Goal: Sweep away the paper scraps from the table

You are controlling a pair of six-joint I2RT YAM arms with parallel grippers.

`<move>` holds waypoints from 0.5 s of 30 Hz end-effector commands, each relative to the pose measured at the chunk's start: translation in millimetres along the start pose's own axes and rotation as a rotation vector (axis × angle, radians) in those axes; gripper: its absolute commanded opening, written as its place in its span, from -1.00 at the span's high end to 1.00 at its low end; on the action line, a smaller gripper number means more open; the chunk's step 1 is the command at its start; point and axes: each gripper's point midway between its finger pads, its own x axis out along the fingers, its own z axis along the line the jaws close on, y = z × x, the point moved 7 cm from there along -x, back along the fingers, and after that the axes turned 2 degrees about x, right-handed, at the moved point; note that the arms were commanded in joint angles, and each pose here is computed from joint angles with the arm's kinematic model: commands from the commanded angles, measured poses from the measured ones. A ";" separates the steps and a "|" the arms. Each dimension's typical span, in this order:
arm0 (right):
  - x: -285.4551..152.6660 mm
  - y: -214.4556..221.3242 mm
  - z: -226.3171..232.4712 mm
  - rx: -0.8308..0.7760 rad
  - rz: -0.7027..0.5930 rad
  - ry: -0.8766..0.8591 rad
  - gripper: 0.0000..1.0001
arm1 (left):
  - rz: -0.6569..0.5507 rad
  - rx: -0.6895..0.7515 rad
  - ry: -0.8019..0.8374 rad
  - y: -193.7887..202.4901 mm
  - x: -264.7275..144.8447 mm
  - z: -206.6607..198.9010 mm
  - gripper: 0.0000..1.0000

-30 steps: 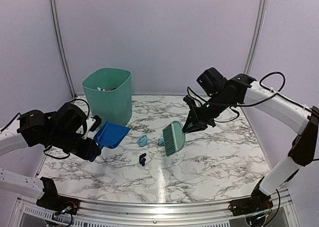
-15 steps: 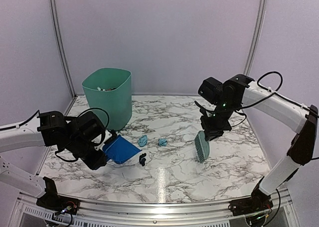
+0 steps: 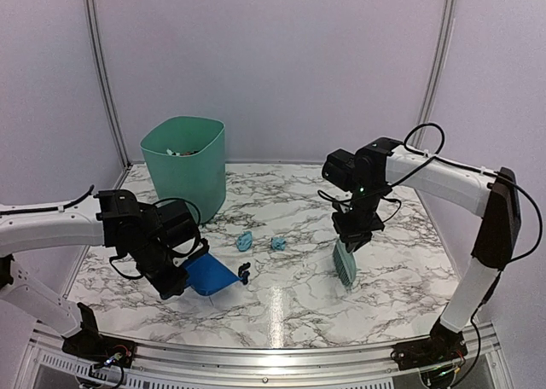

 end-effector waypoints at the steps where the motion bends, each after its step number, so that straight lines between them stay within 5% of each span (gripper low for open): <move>1: 3.2 -14.2 14.3 -0.053 -0.032 -0.029 1.00 | 0.112 -0.040 -0.009 19.2 9.9 1.1 1.00; 15: 25.4 -32.3 103.4 -0.245 -0.009 -0.086 1.00 | 0.258 0.016 -0.030 4.0 47.4 -5.5 1.00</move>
